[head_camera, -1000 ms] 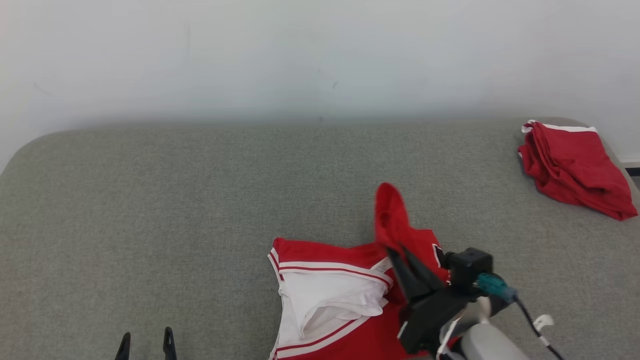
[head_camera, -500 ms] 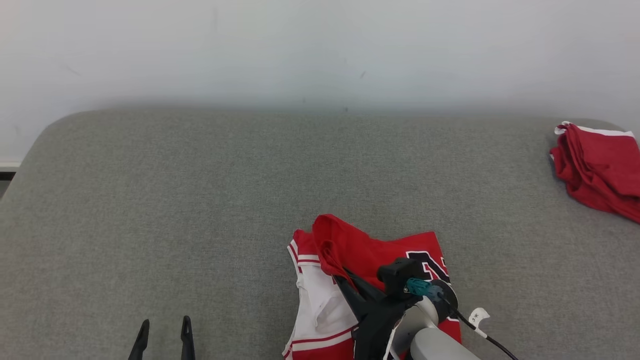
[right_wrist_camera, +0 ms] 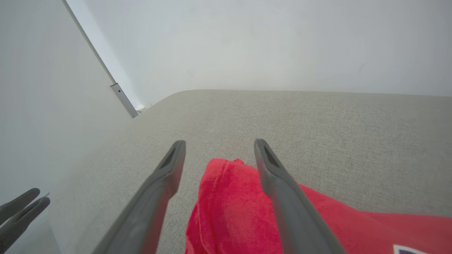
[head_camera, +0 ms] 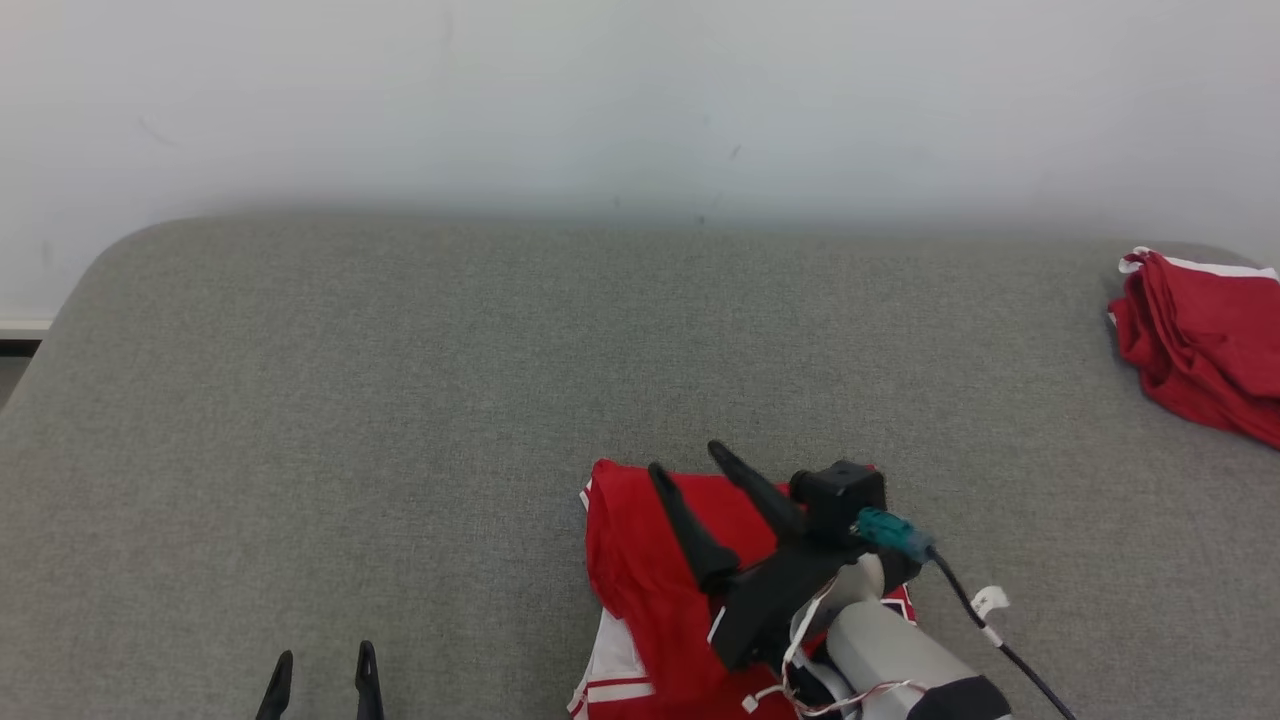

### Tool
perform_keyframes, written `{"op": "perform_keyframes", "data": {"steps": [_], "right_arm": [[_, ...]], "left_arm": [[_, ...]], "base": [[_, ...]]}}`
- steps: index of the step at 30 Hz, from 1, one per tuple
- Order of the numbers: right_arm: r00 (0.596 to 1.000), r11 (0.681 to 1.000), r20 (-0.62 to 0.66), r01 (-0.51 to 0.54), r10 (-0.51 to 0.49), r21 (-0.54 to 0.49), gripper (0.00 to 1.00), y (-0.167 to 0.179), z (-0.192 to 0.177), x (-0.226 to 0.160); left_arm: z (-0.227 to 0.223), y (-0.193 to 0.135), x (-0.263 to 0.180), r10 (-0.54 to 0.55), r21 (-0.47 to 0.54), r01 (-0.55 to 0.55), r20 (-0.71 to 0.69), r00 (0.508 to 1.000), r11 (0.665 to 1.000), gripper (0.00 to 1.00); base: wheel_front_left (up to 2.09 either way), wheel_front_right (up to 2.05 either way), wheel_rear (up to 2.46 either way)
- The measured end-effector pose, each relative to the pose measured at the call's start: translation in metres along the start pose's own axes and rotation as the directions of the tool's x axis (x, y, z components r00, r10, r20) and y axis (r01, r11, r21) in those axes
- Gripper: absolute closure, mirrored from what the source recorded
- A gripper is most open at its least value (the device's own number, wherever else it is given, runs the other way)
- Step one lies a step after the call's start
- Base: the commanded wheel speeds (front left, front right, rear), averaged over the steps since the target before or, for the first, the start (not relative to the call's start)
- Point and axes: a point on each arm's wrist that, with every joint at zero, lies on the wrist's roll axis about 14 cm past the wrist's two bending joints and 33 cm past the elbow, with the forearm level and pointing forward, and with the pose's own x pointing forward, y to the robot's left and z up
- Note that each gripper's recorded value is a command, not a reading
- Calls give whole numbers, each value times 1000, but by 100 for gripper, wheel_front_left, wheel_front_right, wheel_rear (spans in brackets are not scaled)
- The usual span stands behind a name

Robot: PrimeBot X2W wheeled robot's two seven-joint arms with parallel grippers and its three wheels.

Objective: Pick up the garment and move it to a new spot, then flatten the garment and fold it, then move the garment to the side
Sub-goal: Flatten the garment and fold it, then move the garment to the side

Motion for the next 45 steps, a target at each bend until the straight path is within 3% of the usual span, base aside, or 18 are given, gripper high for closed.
{"op": "perform_keyframes", "data": {"steps": [6,16,25,30,40,45], "right_arm": [[979,990,156,137,-131,-26,0,-54,47,-22],[897,926,258,378,-360,-22,0,-121,59,-95],[818,862,305,507,-488,20,0,-134,56,-145],[798,834,280,552,-533,16,0,-134,42,-168],[796,817,214,576,-567,23,0,-126,15,-186],[813,829,181,559,-554,26,0,-118,3,-183]], "left_arm": [[2,-2,2,-8,1,8,7,1000,1000,0],[7,-3,5,-16,12,15,23,1000,1000,0],[19,-13,9,-46,42,43,59,997,998,0],[23,-22,12,-72,49,69,72,995,996,0],[25,-36,12,-117,65,112,80,990,992,0],[24,-36,8,-120,64,115,78,990,991,0]], "base": [[0,0,0],[0,0,0],[0,0,0],[0,0,0],[0,0,0],[0,0,0]]}}
